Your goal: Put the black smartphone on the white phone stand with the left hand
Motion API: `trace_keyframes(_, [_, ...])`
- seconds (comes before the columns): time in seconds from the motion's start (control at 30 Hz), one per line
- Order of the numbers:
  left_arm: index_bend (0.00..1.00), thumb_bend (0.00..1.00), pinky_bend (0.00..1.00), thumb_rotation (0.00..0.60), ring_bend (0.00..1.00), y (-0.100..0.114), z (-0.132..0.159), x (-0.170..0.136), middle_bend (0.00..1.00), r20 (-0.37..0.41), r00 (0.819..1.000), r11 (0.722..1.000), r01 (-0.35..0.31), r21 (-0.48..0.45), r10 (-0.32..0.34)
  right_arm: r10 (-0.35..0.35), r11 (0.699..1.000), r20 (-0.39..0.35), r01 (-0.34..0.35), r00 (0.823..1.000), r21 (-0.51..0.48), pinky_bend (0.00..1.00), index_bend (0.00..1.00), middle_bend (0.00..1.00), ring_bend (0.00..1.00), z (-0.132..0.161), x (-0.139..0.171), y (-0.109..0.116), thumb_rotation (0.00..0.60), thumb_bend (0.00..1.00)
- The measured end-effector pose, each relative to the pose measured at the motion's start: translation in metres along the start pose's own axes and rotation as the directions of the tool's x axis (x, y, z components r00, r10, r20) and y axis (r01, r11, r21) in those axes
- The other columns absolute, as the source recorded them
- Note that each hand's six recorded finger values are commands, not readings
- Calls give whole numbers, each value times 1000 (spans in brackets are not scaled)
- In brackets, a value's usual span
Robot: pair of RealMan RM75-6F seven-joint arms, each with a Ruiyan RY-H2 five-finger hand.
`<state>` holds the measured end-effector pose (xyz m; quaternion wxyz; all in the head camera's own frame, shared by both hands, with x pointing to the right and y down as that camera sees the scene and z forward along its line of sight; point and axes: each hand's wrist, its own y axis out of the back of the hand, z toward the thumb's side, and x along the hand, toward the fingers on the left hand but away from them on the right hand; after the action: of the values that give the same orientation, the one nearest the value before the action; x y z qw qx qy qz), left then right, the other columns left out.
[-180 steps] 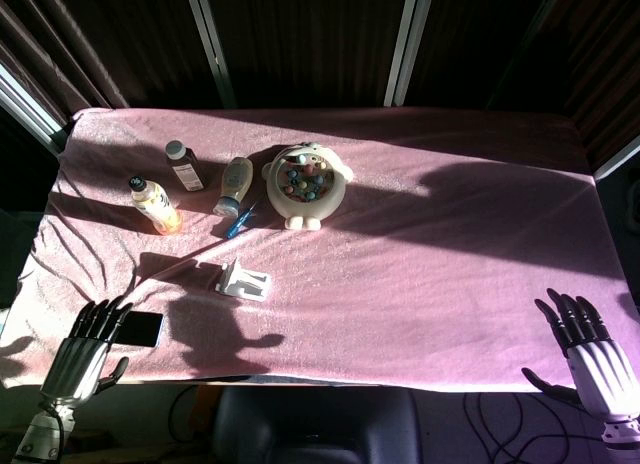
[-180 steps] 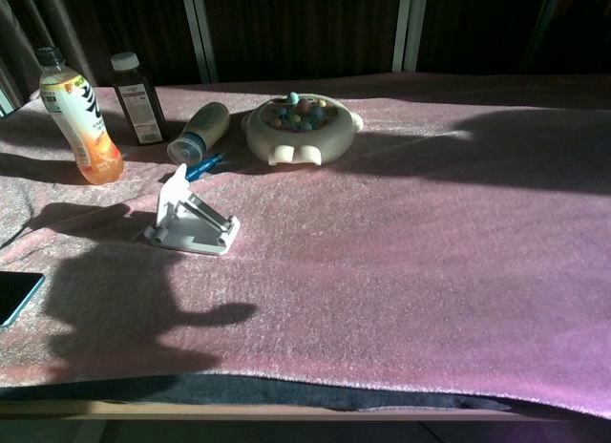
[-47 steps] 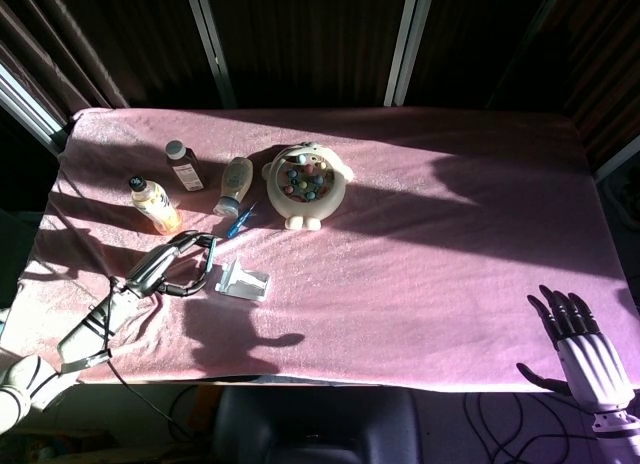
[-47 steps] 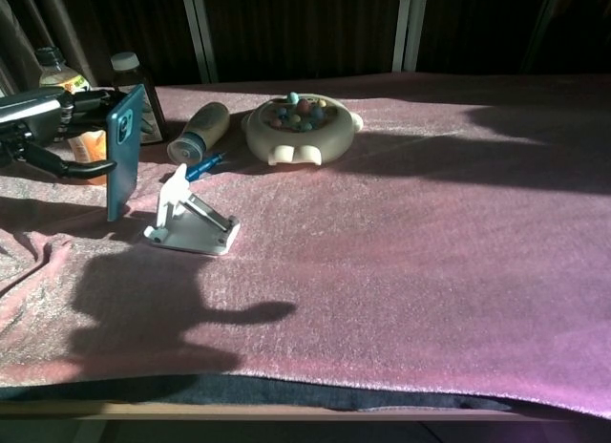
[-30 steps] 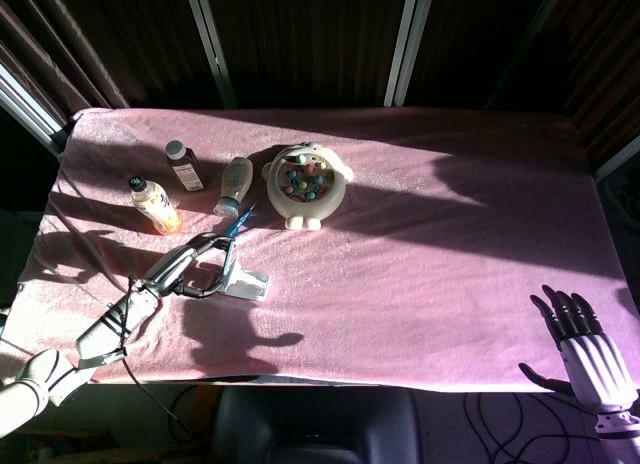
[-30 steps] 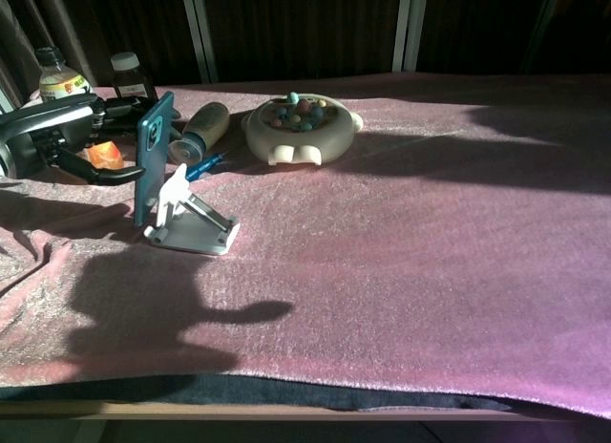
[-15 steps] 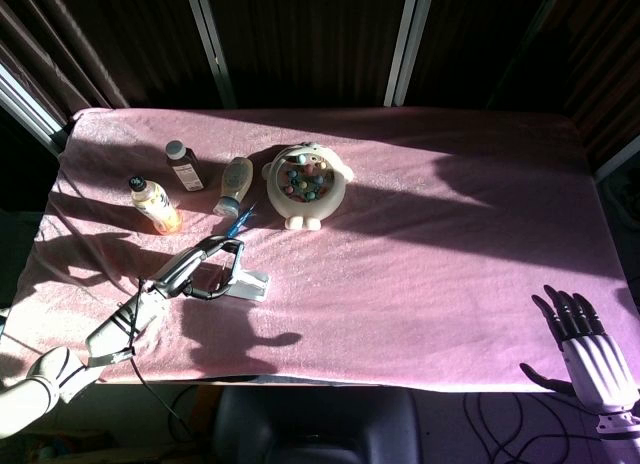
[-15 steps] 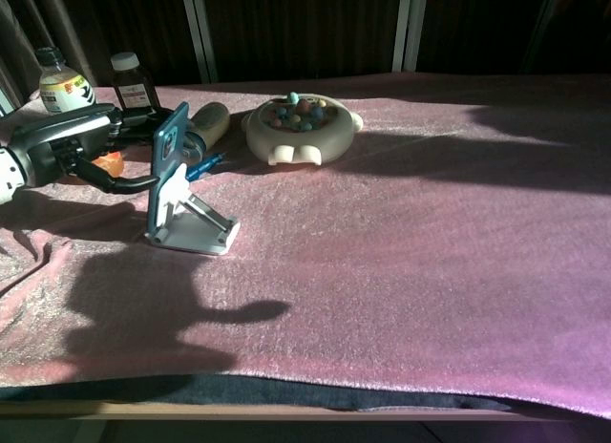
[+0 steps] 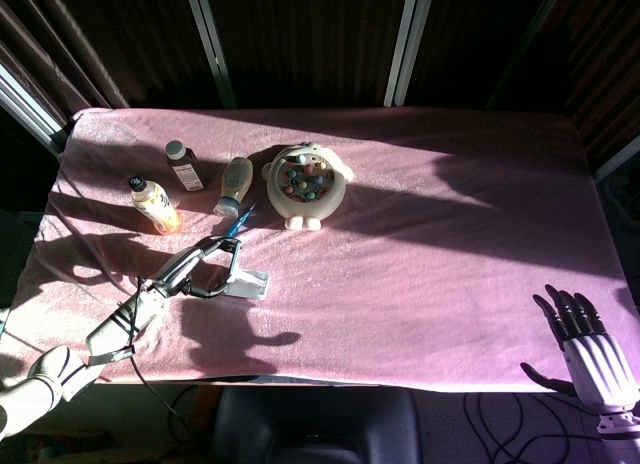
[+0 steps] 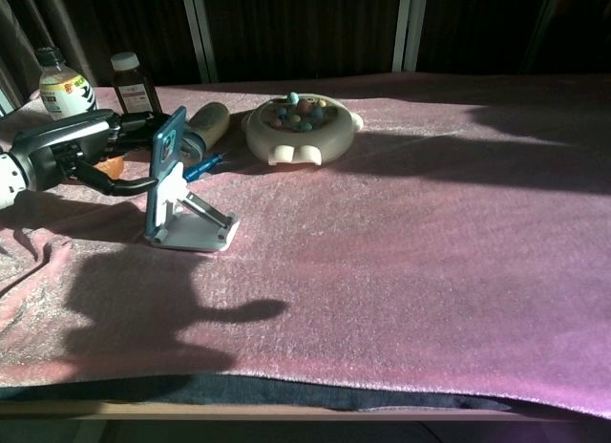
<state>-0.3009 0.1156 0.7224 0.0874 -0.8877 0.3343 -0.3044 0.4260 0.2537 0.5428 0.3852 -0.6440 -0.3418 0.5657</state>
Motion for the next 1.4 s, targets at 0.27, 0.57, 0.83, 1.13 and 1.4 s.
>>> trace_keyframes(0.27, [460,312,42,600,300,-1,-3,0,606,-5,1000,1000,0,-25,0,-3,1000,0,3,1000,-3,0,0,0,0,0,0,1,600,319])
trace_keyframes(0.57, [175,292,13,600,113,-2,-2,1,264,-2,1000,999,-4,-51,4,-6,1000,-1,6,1000,-5,0,0,0,0,0,1,1,600,319])
trace_keyframes(0.83, [3,264,0,600,1,-2,-3,2,27,-13,1000,997,-2,-77,1,-10,1000,-2,10,1000,-7,0,0,0,0,-1,1,2,600,319])
trace_keyframes(1.13, [0,260,0,600,0,5,1,0,0,1,1000,994,-27,-108,27,-12,1000,-3,12,1000,-8,0,0,0,0,-1,1,3,600,319])
trace_keyframes(1.4, [0,269,0,600,0,24,7,-34,0,25,997,996,-72,-50,73,-14,1000,0,14,1000,-12,0,0,0,0,-3,1,4,600,318])
